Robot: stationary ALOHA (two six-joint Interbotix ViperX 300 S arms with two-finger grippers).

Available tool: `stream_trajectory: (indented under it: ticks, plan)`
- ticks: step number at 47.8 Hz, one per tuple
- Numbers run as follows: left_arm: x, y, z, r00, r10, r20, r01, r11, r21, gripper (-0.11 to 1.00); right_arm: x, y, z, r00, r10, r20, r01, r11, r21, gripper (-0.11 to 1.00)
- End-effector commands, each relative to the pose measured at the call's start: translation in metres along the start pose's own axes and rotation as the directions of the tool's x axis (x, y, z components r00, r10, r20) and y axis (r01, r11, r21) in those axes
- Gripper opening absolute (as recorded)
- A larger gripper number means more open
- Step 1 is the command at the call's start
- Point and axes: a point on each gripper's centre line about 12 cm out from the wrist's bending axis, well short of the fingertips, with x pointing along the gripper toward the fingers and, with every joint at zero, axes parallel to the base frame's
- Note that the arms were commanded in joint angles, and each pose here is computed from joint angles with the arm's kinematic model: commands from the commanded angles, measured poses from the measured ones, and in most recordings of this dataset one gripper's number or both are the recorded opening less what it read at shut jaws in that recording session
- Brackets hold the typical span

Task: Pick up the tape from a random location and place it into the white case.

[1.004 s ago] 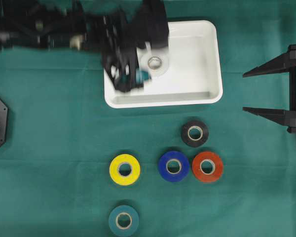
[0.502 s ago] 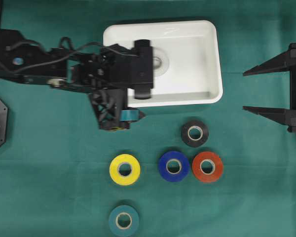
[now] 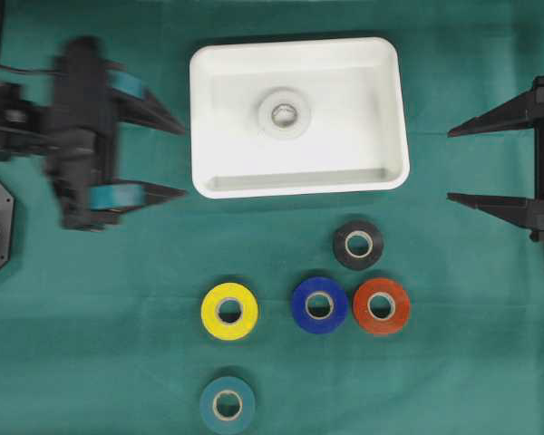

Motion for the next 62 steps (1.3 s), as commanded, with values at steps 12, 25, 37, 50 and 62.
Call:
stream_trajectory:
  ticks: [12, 25, 37, 50, 62]
  plan:
    - [-0.051, 0.000, -0.020, 0.991, 0.010, 0.134, -0.009, 1.000, -0.003, 0.94, 0.000, 0.000, 0.010, 1.000, 0.000, 0.026, 0.000, 1.000, 0.000, 0.91]
    - [-0.051, -0.002, -0.069, 0.984, 0.011, 0.177, -0.011, 1.000, 0.001, 0.94, 0.001, 0.000, -0.001, 1.000, 0.001, -0.017, -0.001, 1.000, 0.000, 0.91]
    - [-0.046, -0.005, -0.116, 0.970, 0.012, 0.244, -0.010, 1.000, -0.007, 0.94, 0.002, 0.000, -0.016, 0.999, 0.000, -0.054, 0.000, 1.000, 0.001, 0.91]
    - [-0.043, -0.005, -0.121, 0.972, 0.012, 0.237, -0.010, 1.000, -0.007, 0.94, 0.007, 0.001, -0.025, 0.996, 0.001, -0.093, -0.001, 1.000, 0.003, 0.91]
    - [-0.043, -0.005, -0.121, 0.972, 0.011, 0.237, -0.009, 1.000, -0.010, 0.94, 0.007, 0.003, -0.024, 0.996, 0.012, -0.090, -0.011, 1.000, 0.011, 0.91]
